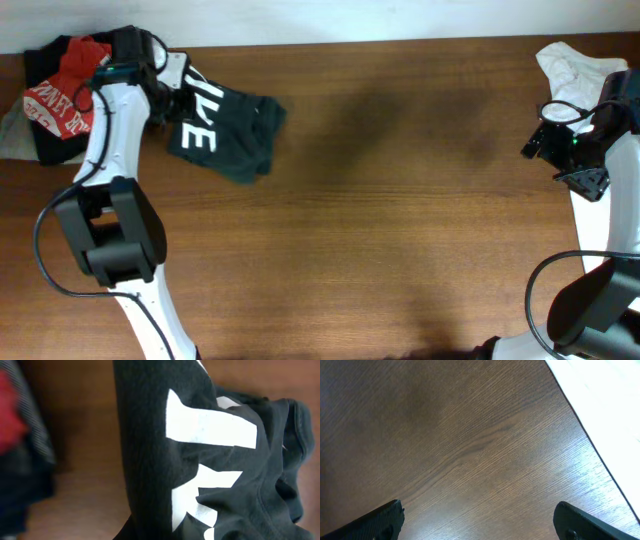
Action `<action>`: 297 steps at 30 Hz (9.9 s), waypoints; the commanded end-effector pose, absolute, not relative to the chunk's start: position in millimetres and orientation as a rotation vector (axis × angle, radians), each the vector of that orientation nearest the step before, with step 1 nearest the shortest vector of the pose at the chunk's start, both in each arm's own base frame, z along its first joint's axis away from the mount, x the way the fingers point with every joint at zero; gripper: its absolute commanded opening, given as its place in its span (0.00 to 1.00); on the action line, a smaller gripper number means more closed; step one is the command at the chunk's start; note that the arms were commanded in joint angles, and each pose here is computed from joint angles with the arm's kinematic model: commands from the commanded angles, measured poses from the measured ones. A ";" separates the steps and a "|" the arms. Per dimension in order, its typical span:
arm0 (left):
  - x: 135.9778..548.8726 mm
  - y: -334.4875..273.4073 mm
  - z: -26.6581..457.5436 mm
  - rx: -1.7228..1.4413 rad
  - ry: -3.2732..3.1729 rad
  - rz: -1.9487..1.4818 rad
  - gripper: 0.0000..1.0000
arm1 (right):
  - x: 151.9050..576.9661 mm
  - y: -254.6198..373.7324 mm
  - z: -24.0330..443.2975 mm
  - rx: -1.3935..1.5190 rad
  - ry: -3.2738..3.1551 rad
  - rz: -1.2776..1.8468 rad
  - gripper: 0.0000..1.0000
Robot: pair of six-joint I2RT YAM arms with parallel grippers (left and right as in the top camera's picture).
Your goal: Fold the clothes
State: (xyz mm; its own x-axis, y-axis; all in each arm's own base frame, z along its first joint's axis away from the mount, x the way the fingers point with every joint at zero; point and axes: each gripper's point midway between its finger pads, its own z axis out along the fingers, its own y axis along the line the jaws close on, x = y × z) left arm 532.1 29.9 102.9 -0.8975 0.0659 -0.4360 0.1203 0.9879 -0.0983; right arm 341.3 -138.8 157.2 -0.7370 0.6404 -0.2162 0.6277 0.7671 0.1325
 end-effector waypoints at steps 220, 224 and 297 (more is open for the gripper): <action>229.3 -48.5 267.8 0.020 2.185 -0.405 0.99 | 245.6 13.8 157.8 0.138 1.641 0.252 0.99; 229.2 -39.7 268.1 0.004 2.147 -0.327 0.99 | 245.6 13.8 157.8 0.138 1.641 0.252 0.99; 245.9 4.0 156.4 0.075 1.649 0.100 0.99 | 245.6 13.8 157.8 0.138 1.641 0.252 0.99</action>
